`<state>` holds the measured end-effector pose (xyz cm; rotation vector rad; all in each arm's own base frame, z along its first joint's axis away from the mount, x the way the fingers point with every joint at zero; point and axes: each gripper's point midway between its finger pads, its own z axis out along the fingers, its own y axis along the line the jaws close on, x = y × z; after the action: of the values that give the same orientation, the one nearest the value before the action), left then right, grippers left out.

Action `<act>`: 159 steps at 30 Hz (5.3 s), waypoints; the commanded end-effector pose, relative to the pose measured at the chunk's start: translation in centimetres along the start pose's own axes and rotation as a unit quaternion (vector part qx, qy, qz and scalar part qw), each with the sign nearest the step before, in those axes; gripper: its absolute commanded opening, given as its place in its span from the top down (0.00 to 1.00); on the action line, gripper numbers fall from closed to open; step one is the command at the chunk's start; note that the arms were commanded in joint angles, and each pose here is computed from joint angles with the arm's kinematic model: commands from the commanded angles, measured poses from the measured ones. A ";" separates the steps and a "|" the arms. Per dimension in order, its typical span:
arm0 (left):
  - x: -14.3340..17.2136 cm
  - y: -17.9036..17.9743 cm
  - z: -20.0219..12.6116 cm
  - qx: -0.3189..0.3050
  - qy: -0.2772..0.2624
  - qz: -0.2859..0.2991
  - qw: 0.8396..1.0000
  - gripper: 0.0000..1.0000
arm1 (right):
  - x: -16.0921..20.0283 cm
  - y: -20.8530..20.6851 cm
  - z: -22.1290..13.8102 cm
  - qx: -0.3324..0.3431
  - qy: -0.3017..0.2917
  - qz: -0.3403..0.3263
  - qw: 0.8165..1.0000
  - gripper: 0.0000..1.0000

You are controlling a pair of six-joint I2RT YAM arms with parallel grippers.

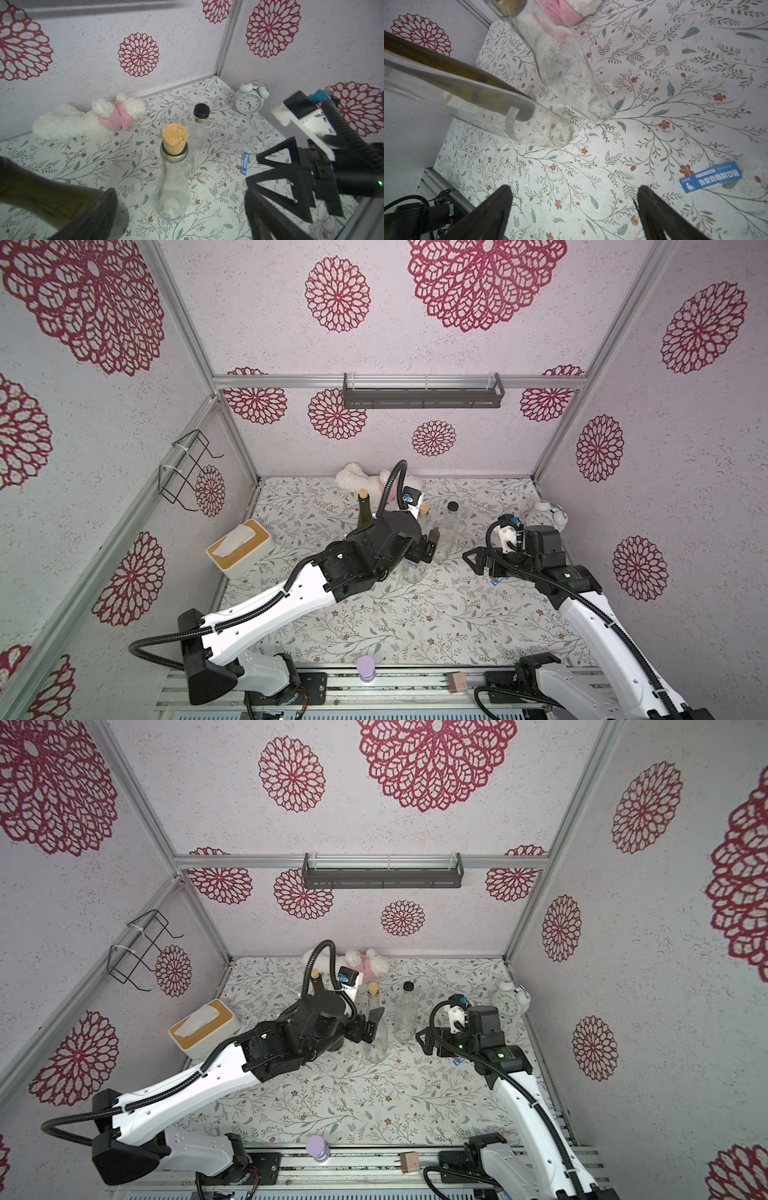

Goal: Remove the label from the bottle
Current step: Adjust the bottle at the center of the board.

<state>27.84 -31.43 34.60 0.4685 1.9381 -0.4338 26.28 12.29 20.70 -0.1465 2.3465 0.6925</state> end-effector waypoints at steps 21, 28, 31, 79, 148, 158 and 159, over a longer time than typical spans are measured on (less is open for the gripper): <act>0.2 0.4 2.8 0.221 0.016 0.055 0.974 0.05 | 0.7 0.0 0.3 -0.020 -0.022 0.011 1.000 0.02; 0.0 1.6 5.2 0.194 0.017 0.056 0.979 0.10 | 0.6 -0.3 0.3 -0.012 -0.023 0.007 1.000 0.02; 0.0 1.8 6.1 0.191 0.020 0.055 0.980 0.12 | 0.7 -0.6 0.4 -0.008 -0.023 0.009 1.000 0.02; -1.0 0.1 7.2 0.110 0.023 0.090 0.990 0.77 | -0.3 -0.8 -0.1 0.005 -0.039 0.008 0.999 0.04; 2.1 -2.1 0.7 0.191 0.057 0.034 0.979 0.03 | -1.1 2.5 -2.0 -0.056 -0.007 0.006 0.998 0.04; 2.9 -2.0 2.8 0.229 0.074 0.059 0.969 0.01 | 0.8 -0.1 -1.4 0.010 0.027 0.041 0.999 0.04; 2.6 -2.1 2.7 0.229 0.080 0.054 0.969 0.01 | 1.0 -0.1 -1.6 0.014 0.033 0.042 0.998 0.04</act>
<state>28.02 -33.40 29.93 0.8736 2.0044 -0.7504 25.03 12.34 20.92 -0.1063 2.4030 0.7576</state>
